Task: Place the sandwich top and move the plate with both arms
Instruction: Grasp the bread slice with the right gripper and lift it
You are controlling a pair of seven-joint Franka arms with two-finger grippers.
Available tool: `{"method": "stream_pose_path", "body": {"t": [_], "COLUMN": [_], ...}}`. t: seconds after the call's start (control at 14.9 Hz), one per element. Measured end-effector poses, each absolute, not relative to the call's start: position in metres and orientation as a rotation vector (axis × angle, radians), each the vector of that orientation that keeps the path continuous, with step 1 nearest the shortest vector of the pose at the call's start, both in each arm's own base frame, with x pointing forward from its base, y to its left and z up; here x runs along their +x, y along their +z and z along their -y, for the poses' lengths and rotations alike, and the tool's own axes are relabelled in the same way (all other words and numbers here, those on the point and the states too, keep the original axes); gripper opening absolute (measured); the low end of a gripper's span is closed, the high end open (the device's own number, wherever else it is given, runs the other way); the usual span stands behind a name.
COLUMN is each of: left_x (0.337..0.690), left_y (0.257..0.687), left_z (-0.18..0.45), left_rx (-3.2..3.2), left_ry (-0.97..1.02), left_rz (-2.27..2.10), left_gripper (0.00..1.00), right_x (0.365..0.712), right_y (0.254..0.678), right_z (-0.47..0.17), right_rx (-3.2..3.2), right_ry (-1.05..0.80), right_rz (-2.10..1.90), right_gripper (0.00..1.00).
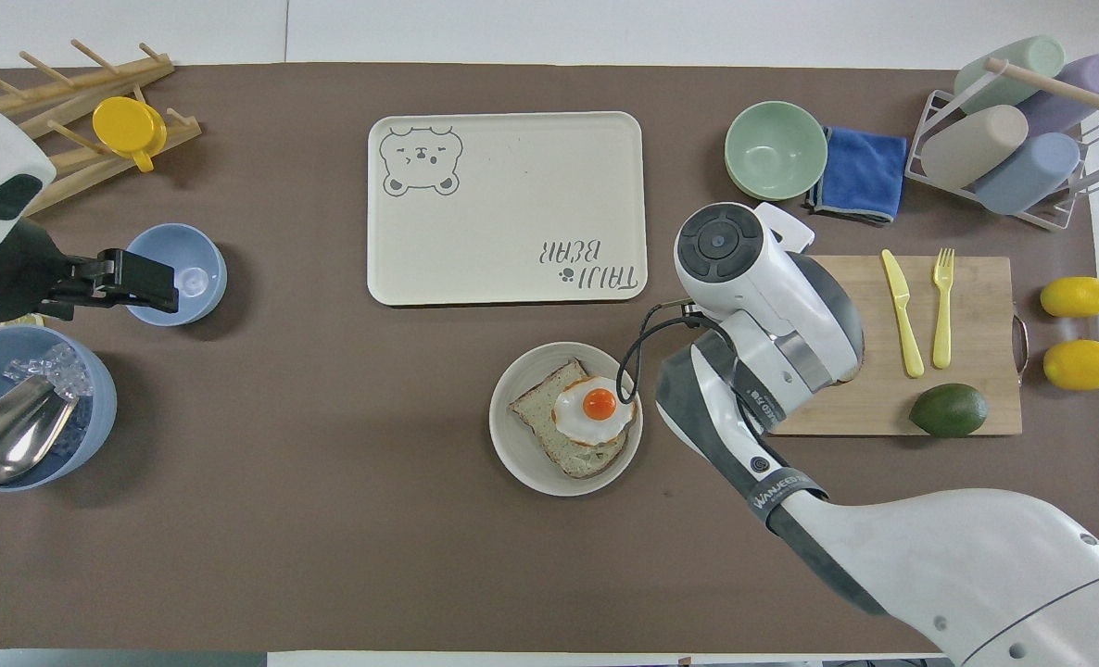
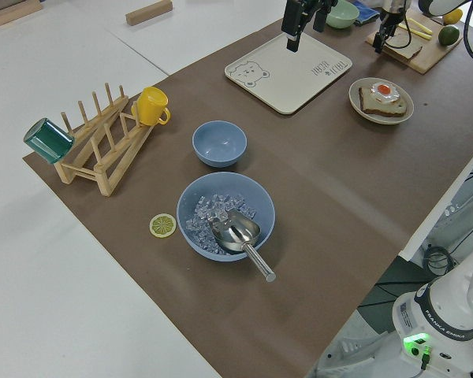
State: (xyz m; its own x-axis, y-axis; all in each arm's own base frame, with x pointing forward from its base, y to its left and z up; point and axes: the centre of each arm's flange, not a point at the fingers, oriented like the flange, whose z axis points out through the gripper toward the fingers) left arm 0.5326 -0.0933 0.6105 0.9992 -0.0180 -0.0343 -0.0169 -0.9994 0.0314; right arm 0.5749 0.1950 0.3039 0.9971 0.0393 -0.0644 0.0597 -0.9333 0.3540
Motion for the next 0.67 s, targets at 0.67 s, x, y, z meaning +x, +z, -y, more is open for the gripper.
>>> {"method": "stream_pose_path", "body": {"t": [0.67], "left_x": [0.533], "left_y": [0.61], "left_z": [0.093], "left_rx": [3.11], "left_ry": [-0.054], "left_rz": [0.027], "left_gripper": [1.0], "right_x": [0.561], "right_y": [0.288], "right_z": [-0.188], "right_rx": [2.734], "right_ry": [-0.165], "right_rz": [-0.017], "right_gripper": [0.8]}}
